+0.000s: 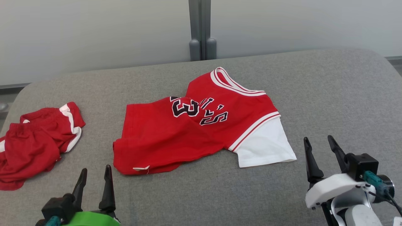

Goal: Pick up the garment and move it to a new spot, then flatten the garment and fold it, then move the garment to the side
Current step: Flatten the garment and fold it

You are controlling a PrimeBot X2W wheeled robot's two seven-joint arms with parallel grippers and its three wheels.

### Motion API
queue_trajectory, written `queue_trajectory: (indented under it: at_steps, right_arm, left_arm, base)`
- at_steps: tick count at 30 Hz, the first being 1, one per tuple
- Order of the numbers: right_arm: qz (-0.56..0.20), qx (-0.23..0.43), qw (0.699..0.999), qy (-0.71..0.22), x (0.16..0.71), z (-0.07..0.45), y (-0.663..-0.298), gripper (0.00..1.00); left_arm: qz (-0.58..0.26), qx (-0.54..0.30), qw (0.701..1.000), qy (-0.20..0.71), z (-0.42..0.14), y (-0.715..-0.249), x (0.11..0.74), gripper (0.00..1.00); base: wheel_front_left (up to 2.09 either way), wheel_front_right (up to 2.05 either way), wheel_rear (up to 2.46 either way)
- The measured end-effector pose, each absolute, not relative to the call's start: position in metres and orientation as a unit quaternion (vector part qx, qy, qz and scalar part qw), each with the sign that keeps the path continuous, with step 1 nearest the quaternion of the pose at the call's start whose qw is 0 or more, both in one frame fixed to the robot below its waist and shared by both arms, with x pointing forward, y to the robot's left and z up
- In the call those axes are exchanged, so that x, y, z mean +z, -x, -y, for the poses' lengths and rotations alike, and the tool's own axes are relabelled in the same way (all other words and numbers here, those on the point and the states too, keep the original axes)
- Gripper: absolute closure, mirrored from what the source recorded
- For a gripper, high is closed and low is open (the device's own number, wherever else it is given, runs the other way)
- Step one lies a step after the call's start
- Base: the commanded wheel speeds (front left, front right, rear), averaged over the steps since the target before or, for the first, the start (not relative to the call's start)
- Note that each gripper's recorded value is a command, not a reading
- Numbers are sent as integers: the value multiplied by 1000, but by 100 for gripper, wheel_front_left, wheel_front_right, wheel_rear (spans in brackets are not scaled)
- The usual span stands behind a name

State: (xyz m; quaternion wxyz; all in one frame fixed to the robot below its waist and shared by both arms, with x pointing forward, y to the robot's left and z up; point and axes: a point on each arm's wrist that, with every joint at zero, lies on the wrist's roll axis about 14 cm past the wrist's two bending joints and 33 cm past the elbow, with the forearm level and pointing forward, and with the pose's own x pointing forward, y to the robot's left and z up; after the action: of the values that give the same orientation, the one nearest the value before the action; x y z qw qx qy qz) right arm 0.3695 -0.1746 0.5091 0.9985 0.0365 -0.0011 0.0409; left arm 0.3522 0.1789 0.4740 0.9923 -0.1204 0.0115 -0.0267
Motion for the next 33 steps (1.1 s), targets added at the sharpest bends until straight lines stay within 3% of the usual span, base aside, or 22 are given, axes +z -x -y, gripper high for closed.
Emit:
queue_trajectory:
  at_steps: [6, 11, 16, 23, 33]
  right_arm:
    - [-94, 67, 992, -41, 489, 160, -393, 0]
    - [-239, 79, 967, -38, 444, 158, -402, 0]
    - [-300, 79, 950, -30, 426, 159, -415, 0]
    - [-338, 83, 937, -24, 404, 155, -421, 0]
    - [-366, 81, 927, -22, 380, 155, -425, 0]
  left_arm:
    - [-108, -52, 983, 137, -165, -373, 447, 0]
    - [-211, -68, 968, 120, -164, -385, 413, 0]
    - [-261, -74, 958, 98, -167, -395, 394, 0]
    - [-300, -93, 947, 63, -167, -399, 375, 0]
    - [-294, -118, 947, 55, -161, -406, 370, 0]
  base:
    - [0, 0, 0]
    - [0, 0, 0]
    - [0, 0, 0]
    - [0, 0, 0]
    - [0, 0, 0]
